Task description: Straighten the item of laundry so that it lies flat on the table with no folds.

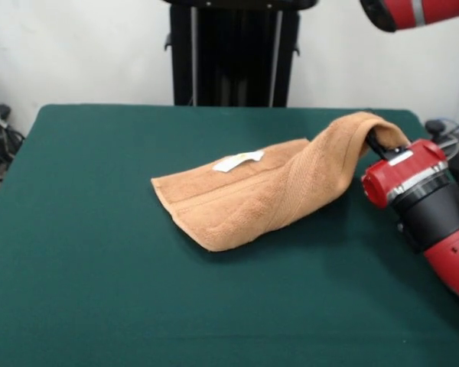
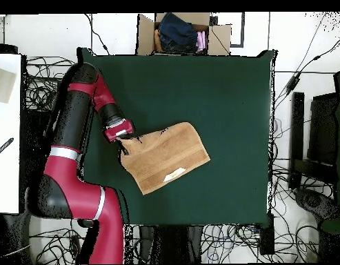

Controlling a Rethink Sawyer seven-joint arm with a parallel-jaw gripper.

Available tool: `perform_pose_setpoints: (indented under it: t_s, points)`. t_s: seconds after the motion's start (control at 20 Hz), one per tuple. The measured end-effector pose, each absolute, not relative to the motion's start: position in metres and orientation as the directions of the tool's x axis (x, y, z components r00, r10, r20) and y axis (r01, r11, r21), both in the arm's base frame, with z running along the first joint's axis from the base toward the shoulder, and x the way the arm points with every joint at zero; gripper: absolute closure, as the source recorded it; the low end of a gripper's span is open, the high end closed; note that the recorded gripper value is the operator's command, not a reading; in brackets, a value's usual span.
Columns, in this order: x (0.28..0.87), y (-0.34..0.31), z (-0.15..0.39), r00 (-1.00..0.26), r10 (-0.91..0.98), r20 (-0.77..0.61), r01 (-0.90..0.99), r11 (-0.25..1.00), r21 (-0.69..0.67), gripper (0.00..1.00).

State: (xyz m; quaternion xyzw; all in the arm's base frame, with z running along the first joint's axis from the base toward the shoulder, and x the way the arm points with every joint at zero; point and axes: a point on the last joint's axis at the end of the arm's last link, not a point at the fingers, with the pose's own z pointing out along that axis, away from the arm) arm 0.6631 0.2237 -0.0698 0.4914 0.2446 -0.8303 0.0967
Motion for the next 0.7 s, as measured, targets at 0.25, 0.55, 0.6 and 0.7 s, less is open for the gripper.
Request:
perform_pose_setpoints:
  t_s: [0.25,0.55,0.6,0.7]
  points:
    - [0.6629,0.2244,-0.0697,-0.497,0.081,-0.864,0.397,-0.864,-0.309,0.00]
    - [0.6646,0.2260,-0.0692,-0.475,0.117,-0.872,0.382,-0.865,-0.325,0.00]
    - [0.6649,0.2261,-0.0690,-0.473,0.120,-0.873,0.381,-0.865,-0.325,0.00]
    - [0.6664,0.2261,-0.0675,-0.458,0.135,-0.878,0.375,-0.867,-0.329,0.00]
